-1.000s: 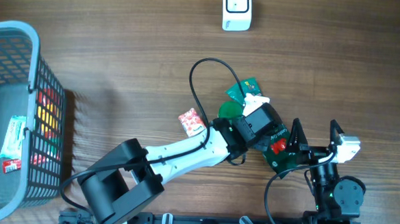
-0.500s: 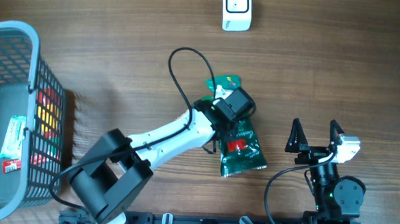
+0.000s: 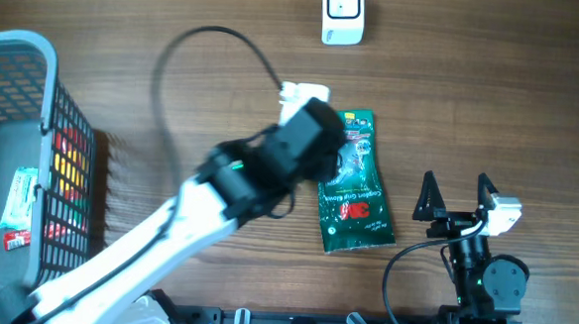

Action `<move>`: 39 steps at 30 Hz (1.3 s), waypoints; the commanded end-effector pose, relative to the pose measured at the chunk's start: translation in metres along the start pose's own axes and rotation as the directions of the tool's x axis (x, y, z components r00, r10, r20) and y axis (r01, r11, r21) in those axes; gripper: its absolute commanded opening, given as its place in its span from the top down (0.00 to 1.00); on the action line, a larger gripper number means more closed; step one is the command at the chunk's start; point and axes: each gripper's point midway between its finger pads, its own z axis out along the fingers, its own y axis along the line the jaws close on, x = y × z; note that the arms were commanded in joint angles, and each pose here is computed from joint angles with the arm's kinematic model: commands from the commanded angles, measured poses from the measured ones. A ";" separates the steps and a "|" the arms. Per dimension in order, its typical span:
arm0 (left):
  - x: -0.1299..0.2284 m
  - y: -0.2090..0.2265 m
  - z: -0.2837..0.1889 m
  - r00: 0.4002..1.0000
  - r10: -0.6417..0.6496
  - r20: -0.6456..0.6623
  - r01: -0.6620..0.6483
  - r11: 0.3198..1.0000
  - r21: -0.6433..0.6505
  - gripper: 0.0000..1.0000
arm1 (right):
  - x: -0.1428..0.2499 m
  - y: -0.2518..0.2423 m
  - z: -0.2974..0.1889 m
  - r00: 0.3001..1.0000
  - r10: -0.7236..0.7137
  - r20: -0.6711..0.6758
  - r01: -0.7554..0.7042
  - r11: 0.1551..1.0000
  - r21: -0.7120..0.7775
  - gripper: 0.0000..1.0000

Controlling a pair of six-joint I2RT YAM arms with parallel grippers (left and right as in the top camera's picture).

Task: Scan the item barcode
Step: 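Grasp the green 3M glove pack from the basket and lay it right of the jar, then grasp the mint tissue pack from the basket and place it on the glove pack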

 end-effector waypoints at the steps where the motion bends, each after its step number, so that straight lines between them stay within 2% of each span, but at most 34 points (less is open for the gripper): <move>1: -0.054 0.067 -0.083 0.955 -0.122 0.269 0.151 0.984 -0.091 0.30 | -0.001 -0.001 0.000 1.000 -0.011 0.007 0.011 1.000 0.007 0.00; 4: -0.075 0.135 -0.155 0.836 -0.272 0.476 0.357 0.929 -0.096 0.28 | -0.001 -0.001 0.000 1.000 -0.012 0.007 0.011 1.000 0.007 0.00; 7: -0.072 0.209 -0.223 0.652 -0.336 0.679 0.572 0.806 -0.152 0.23 | -0.001 -0.001 0.000 1.000 -0.012 0.007 0.011 1.000 0.007 0.00; 9: -0.054 0.255 -0.254 0.499 -0.377 0.781 0.748 0.642 -0.167 0.12 | -0.001 -0.001 0.000 1.000 -0.012 0.007 0.011 1.000 0.007 0.00; 10: -0.038 0.280 -0.266 0.399 -0.405 0.823 0.843 0.515 -0.155 0.11 | -0.001 -0.001 0.000 1.000 -0.011 0.007 0.011 1.000 0.007 0.00; 12: -0.014 0.312 -0.276 0.221 -0.438 0.872 0.949 0.302 -0.089 0.07 | -0.001 -0.001 0.000 1.000 -0.012 0.007 0.011 1.000 0.007 0.00; 13: 0.004 0.332 -0.281 0.055 -0.443 0.895 0.991 0.132 0.005 0.04 | -0.001 -0.001 0.000 1.000 -0.012 0.007 0.011 1.000 0.007 0.00; 14: 0.010 0.341 -0.281 -0.021 -0.450 0.893 0.996 0.063 0.055 0.00 | -0.001 -0.001 0.000 1.000 -0.012 0.007 0.011 1.000 0.007 0.00; 15: 0.016 0.355 -0.276 -0.138 -0.480 0.867 0.990 -0.036 0.138 0.00 | -0.001 -0.001 0.000 1.000 -0.012 0.007 0.012 1.000 0.007 0.00; 18: 0.035 0.389 -0.264 -0.320 -0.468 0.824 0.943 -0.243 0.228 0.00 | -0.001 -0.001 0.000 1.000 -0.012 0.007 0.011 1.000 0.007 0.00; 19: 0.046 0.400 -0.258 -0.381 -0.446 0.810 0.911 -0.329 0.247 0.00 | -0.001 -0.001 0.000 1.000 -0.012 0.007 0.011 1.000 0.007 0.00; 20: 0.063 0.413 -0.249 -0.463 -0.395 0.793 0.850 -0.450 0.272 0.00 | -0.001 -0.001 0.000 1.000 -0.011 0.007 0.011 1.000 0.007 0.00; 21: 0.074 0.427 -0.238 -0.509 -0.362 0.781 0.800 -0.534 0.273 0.00 | -0.001 -0.001 0.000 1.000 -0.011 0.007 0.011 1.000 0.007 0.00; 23: 0.089 0.451 -0.210 -0.525 -0.362 0.770 0.744 -0.634 0.208 0.00 | -0.001 -0.001 0.000 1.000 -0.012 0.007 0.011 1.000 0.007 0.00; 25: 0.098 0.464 -0.192 -0.544 -0.341 0.767 0.697 -0.692 0.187 0.00 | -0.001 -0.001 0.000 1.000 -0.012 0.007 0.011 1.000 0.007 0.00; 26: 0.103 0.474 -0.180 -0.574 -0.305 0.760 0.652 -0.731 0.199 0.00 | -0.001 -0.001 0.000 1.000 -0.011 0.007 0.011 1.000 0.007 0.00; 29: 0.108 0.504 -0.150 -0.590 -0.290 0.754 0.618 -0.763 0.190 0.00 | -0.001 -0.001 0.000 1.000 -0.012 0.007 0.011 1.000 0.007 0.00; 31: 0.123 0.514 -0.128 -0.596 -0.265 0.758 0.563 -0.811 0.160 0.00 | -0.001 -0.001 0.000 1.000 -0.011 0.007 0.011 1.000 0.007 0.00; 32: 0.130 0.517 -0.119 -0.605 -0.242 0.758 0.529 -0.834 0.156 0.02 | -0.001 -0.001 0.000 1.000 -0.012 0.007 0.011 1.000 0.007 0.00; 34: 0.143 0.525 -0.099 -0.604 -0.226 0.764 0.486 -0.865 0.127 0.12 | -0.001 -0.001 0.000 1.000 -0.012 0.007 0.011 1.000 0.007 0.00; 36: 0.150 0.531 -0.085 -0.594 -0.235 0.769 0.476 -0.873 0.101 0.12 | -0.001 -0.001 0.000 1.000 -0.012 0.007 0.011 1.000 0.007 0.00; 38: 0.155 0.539 -0.071 -0.592 -0.236 0.771 0.471 -0.877 0.093 0.09 | -0.001 -0.001 0.000 1.000 -0.012 0.007 0.011 1.000 0.007 0.00; 39: 0.157 0.541 -0.067 -0.596 -0.224 0.771 0.460 -0.883 0.099 0.00 | -0.001 -0.001 0.000 1.000 -0.012 0.007 0.011 1.000 0.007 0.00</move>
